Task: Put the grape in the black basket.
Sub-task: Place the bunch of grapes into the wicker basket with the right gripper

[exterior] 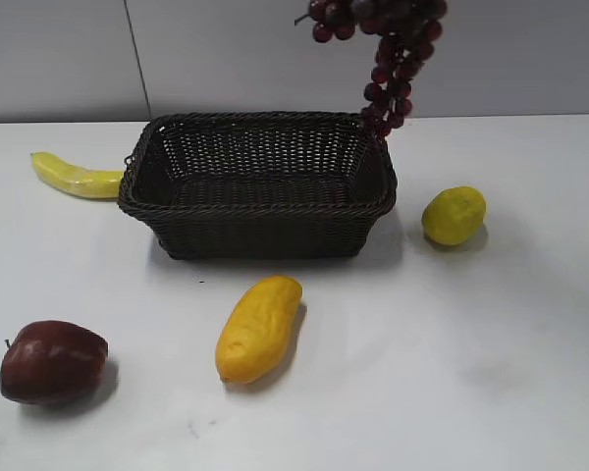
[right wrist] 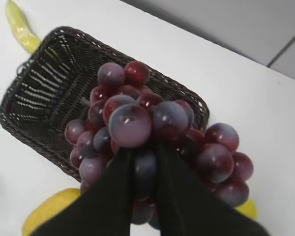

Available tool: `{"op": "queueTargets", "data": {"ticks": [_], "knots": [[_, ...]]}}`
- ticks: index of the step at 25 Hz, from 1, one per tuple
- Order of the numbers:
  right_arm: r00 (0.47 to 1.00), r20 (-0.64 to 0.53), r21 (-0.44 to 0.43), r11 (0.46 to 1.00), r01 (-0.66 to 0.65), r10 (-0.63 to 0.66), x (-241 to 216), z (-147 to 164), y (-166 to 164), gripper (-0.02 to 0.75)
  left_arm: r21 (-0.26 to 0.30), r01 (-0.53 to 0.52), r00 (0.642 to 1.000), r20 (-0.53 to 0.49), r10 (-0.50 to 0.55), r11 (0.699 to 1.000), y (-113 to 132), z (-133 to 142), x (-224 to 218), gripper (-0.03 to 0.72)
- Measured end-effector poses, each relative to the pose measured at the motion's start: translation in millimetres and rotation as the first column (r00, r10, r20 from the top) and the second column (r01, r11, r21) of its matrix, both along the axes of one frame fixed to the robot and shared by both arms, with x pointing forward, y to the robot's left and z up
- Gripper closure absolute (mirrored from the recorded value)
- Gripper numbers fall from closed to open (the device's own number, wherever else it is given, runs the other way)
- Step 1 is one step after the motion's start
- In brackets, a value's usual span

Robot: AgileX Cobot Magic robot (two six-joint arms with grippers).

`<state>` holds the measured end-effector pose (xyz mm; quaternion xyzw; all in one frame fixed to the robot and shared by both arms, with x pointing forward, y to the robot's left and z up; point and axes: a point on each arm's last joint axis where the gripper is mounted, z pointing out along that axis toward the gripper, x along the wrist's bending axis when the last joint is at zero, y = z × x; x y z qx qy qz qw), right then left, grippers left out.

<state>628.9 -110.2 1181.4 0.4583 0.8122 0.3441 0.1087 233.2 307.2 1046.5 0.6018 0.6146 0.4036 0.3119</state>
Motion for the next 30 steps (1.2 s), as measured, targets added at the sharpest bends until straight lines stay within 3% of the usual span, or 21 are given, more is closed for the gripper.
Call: {"op": "queueTargets", "data": {"ticks": [6, 19, 25, 28, 30], "knots": [[0.992, -0.090, 0.095, 0.992, -0.078, 0.087, 19, -37, 37, 0.658, 0.000, 0.000, 1.000, 0.000, 0.000, 1.000, 0, 0, 0, 0.451], [0.963, -0.261, 0.031, 0.998, -0.057, 0.064, 65, -162, 64, 0.659, 0.000, 0.000, 1.000, 0.000, 0.000, 1.000, 0, 0, 0, 0.451], [0.940, -0.336, -0.011, 0.998, -0.069, 0.061, 69, -197, 66, 0.661, 0.000, 0.000, 1.000, 0.000, 0.000, 1.000, 0, 0, 0, 0.451], [0.930, -0.362, -0.021, 0.997, -0.080, 0.067, 67, -199, 65, 0.562, 0.000, 0.000, 1.000, 0.000, 0.000, 1.000, 0, 0, 0, 0.451], [0.929, -0.365, -0.021, 0.996, -0.082, 0.068, 66, -199, 65, 0.393, 0.000, 0.000, 1.000, 0.000, 0.000, 1.000, 0, 0, 0, 0.451]]}}
